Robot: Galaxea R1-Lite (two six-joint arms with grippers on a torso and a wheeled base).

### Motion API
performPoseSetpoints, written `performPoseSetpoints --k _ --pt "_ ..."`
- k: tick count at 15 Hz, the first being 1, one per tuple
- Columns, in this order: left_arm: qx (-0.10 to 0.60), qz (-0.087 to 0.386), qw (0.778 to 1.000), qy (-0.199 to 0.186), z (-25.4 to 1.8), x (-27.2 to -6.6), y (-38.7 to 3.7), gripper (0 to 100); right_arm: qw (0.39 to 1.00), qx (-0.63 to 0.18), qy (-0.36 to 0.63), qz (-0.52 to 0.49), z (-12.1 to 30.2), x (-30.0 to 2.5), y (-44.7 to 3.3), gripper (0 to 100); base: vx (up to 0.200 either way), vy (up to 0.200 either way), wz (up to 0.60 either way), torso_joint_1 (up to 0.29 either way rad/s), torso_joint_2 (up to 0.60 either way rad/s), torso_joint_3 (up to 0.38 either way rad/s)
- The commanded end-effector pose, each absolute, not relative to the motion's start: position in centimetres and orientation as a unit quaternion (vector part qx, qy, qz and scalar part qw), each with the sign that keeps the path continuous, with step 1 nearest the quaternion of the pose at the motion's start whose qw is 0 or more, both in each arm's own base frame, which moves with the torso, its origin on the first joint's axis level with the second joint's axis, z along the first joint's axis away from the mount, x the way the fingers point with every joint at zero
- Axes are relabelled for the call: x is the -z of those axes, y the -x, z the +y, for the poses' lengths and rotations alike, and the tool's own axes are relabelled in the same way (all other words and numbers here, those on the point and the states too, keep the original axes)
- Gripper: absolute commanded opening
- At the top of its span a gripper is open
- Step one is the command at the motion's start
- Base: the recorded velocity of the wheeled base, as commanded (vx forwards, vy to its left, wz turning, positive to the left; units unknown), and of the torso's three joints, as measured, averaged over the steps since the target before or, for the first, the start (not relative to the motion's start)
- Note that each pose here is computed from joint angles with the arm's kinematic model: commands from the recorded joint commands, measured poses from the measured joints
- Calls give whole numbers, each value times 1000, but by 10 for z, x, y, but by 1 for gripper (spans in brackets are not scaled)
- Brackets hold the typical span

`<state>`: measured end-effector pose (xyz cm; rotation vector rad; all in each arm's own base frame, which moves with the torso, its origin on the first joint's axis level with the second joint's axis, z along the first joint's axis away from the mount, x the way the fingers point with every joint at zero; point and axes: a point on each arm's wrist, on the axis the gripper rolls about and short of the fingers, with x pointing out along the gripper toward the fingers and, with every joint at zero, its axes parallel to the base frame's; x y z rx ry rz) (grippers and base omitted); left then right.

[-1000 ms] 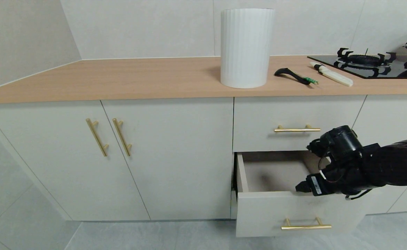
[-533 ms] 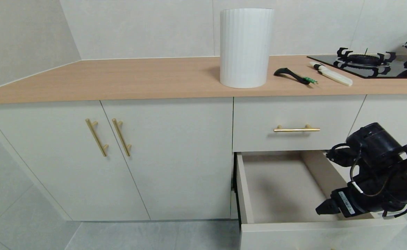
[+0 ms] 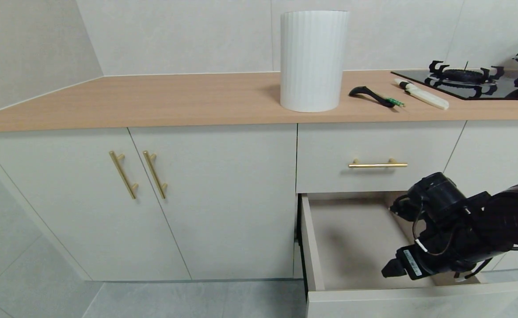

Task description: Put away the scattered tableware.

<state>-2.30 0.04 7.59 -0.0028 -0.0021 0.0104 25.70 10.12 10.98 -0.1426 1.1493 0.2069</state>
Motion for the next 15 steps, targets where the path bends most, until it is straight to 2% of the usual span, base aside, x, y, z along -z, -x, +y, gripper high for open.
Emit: performPoseSetpoints --k 1,8,15 --pt "-5 -1 1000 2 0 -76 23 100 813 -99 78 569 106 -92 -259 100 0 0 0 0 0 0" --pt "-6 -1 1000 2 0 -76 23 100 792 -109 96 593 105 -91 -239 100 0 0 0 0 0 0" --pt "-5 -1 1000 2 0 -76 23 100 706 -123 157 680 114 -92 -203 100 0 0 0 0 0 0"
